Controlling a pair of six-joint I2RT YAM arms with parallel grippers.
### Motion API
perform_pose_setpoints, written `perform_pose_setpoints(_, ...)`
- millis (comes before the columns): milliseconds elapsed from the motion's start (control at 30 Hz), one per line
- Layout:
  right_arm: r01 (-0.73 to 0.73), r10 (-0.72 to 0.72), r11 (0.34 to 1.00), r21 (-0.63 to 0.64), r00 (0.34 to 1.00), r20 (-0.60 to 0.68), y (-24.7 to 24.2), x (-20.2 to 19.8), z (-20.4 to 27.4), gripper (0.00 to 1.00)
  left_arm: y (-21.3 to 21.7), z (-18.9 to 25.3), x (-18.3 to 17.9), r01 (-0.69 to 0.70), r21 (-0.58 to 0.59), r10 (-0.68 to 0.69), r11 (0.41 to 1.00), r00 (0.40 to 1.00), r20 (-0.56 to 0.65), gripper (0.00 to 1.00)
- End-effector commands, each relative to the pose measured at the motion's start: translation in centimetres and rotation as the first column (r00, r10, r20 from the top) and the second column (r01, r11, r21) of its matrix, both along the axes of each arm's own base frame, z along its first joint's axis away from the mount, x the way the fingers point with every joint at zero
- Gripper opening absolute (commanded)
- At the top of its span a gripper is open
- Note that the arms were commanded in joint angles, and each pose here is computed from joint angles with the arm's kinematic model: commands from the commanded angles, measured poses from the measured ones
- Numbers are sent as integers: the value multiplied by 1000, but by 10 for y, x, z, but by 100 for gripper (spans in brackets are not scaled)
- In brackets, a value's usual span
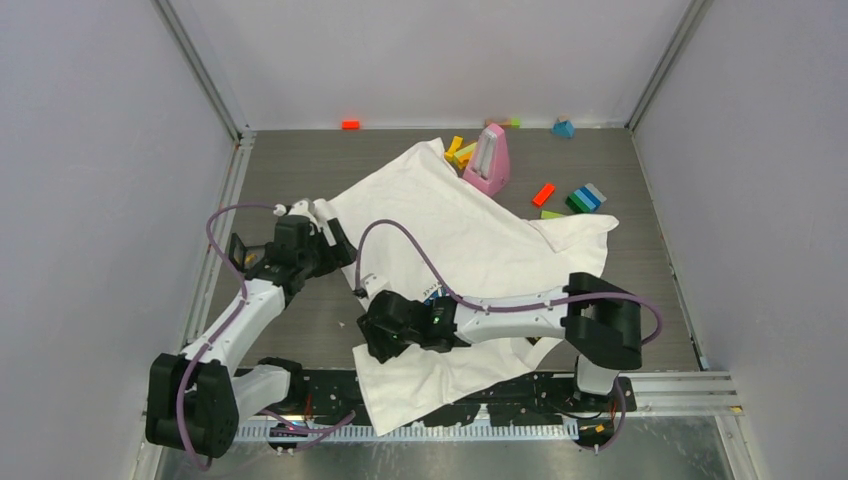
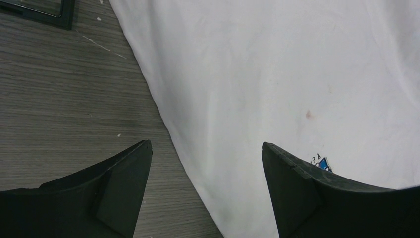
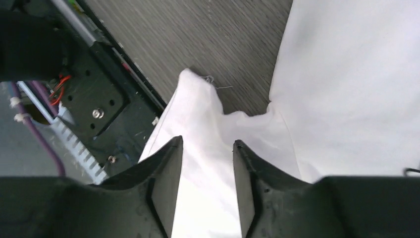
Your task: Pin the brooch onto the clothing
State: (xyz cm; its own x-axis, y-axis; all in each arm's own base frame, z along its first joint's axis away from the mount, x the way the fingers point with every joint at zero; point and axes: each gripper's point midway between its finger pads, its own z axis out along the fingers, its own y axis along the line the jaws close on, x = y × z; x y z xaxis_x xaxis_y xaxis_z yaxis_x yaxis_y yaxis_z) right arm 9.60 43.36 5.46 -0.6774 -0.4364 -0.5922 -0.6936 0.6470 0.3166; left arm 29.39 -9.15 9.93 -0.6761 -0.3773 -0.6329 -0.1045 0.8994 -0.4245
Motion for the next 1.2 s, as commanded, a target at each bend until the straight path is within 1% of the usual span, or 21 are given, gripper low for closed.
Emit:
perform_pose_setpoints(0, 17, -29, 996, 82, 990, 141, 0, 21, 77, 59, 4, 2, 5, -8, 15, 7, 1000, 1000, 13, 86)
perform_pose_setpoints(33, 31, -46, 995, 94, 985, 169, -2, 29, 91, 63, 5, 1, 5, -8, 16, 8, 1000, 1000, 12, 87)
perform_pose_setpoints(67, 78, -92, 994, 78, 978, 189, -12, 46, 94, 68, 5, 1, 6, -9, 17, 8, 1000, 1000, 12, 88)
perform_pose_setpoints(167, 170, -186, 981, 92, 963, 198, -32, 87, 104, 73, 6, 0, 6, -12, 18, 12, 1000, 1000, 8, 90)
perform_pose_setpoints(233, 261, -274, 961, 88, 942, 194, -55, 131, 103, 74, 6, 0, 7, -12, 16, 12, 1000, 1000, 7, 90)
perform_pose_setpoints(267, 278, -288, 958, 75, 936, 203, -61, 142, 99, 75, 5, 0, 7, -9, 14, 9, 1000, 1000, 5, 90)
perform_pose_setpoints(367, 374, -376, 926, 53, 898, 227, -90, 196, 94, 75, 5, 2, 8, -8, 10, 8, 1000, 1000, 5, 87)
perform_pose_setpoints(467, 436, -423, 900, 14, 865, 268, -109, 242, 83, 73, 5, 5, 8, -7, 7, 7, 1000, 1000, 7, 85)
perform_pose_setpoints(567, 493, -470, 870, -11, 834, 288, -128, 285, 72, 68, 5, 6, 8, -8, 8, 8, 1000, 1000, 6, 83)
perform_pose_setpoints(667, 516, -482, 855, -44, 824, 297, -134, 320, 55, 65, 4, 4, 8, -5, 6, 5, 1000, 1000, -2, 81)
perform_pose_setpoints(700, 531, -495, 846, -49, 817, 296, -140, 329, 51, 62, 4, 3, 8, -4, 6, 4, 1000, 1000, -5, 80)
perform_pose_setpoints(767, 550, -509, 831, -84, 812, 284, -146, 346, 29, 59, 4, 3, 8, -3, 8, 3, 1000, 1000, -8, 80)
perform_pose_setpoints(800, 556, -516, 828, -72, 806, 289, -145, 355, 32, 58, 4, 3, 8, -5, 10, 5, 1000, 1000, -11, 80)
perform_pose_setpoints(833, 564, -523, 821, -89, 805, 279, -150, 360, 20, 58, 5, 2, 7, -5, 10, 5, 1000, 1000, -12, 80)
perform_pose_setpoints(933, 580, -538, 809, -94, 796, 276, -157, 375, 14, 58, 5, 1, 5, -3, 11, 3, 1000, 1000, -15, 80)
perform_pose_setpoints(1167, 603, -559, 779, -171, 792, 246, -180, 386, -21, 58, 5, -6, 1, -2, 9, 2, 1000, 1000, -30, 80)
